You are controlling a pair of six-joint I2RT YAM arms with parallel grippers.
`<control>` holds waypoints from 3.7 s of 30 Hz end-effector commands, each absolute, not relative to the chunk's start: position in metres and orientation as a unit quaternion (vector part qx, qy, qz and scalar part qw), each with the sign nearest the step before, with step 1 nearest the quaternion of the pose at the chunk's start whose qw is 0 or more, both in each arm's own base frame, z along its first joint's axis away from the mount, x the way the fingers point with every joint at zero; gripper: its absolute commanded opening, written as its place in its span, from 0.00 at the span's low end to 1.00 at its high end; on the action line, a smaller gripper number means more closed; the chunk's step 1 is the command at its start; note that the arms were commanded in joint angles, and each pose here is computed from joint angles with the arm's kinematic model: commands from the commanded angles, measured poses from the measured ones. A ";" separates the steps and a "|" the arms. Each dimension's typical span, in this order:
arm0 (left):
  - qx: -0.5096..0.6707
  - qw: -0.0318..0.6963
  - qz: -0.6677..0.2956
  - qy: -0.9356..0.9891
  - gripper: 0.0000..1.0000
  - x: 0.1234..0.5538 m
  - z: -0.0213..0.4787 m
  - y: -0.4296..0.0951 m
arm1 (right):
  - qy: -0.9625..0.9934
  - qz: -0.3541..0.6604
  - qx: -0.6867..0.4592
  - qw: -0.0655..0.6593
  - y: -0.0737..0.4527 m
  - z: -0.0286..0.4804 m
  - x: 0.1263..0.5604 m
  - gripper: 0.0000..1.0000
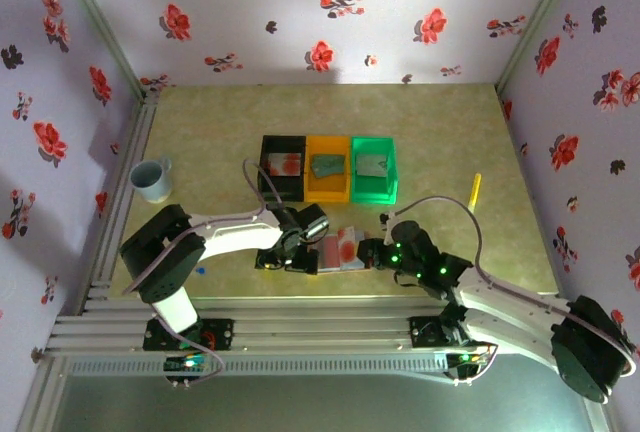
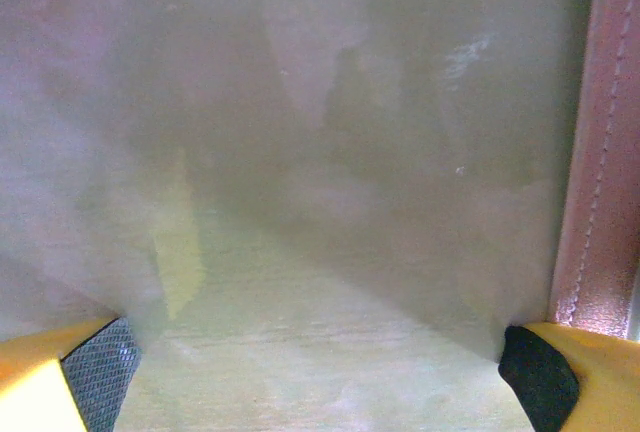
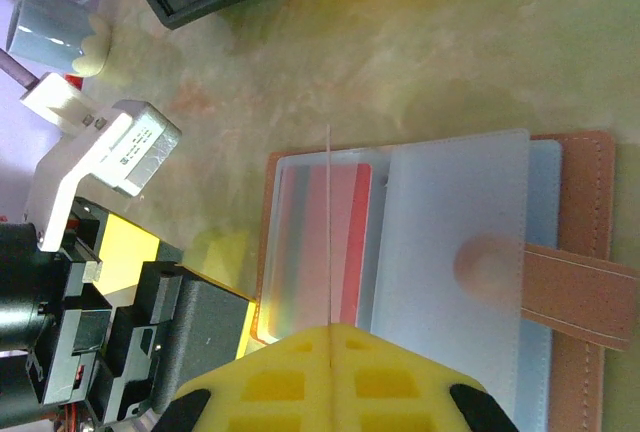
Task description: Take the credit cards out of the card holder
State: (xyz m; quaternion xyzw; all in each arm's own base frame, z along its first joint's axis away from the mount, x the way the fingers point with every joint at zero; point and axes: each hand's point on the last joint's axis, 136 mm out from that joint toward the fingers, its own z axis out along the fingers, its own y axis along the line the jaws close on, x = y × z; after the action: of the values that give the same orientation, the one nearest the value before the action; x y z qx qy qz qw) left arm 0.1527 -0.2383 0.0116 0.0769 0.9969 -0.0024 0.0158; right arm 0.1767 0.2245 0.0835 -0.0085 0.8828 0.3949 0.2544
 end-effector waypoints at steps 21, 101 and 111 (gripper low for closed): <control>0.121 0.166 -0.214 0.955 1.00 0.191 0.125 -0.248 | 0.864 0.424 -0.025 0.270 0.222 0.096 0.173 0.00; 0.159 0.195 -0.575 0.778 0.22 0.157 0.192 -0.327 | 0.751 0.595 -0.122 0.261 0.264 0.174 0.136 0.00; 0.151 0.203 -0.567 0.784 0.00 0.160 0.190 -0.324 | 0.756 0.586 -0.115 0.268 0.262 0.174 0.139 0.00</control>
State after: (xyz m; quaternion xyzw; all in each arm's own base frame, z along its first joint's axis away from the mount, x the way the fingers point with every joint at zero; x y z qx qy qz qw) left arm 0.1605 -0.3263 0.1860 0.1472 0.7892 -0.5653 0.1894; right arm 0.1370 0.2618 0.1660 -0.1087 0.7607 0.5887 0.2509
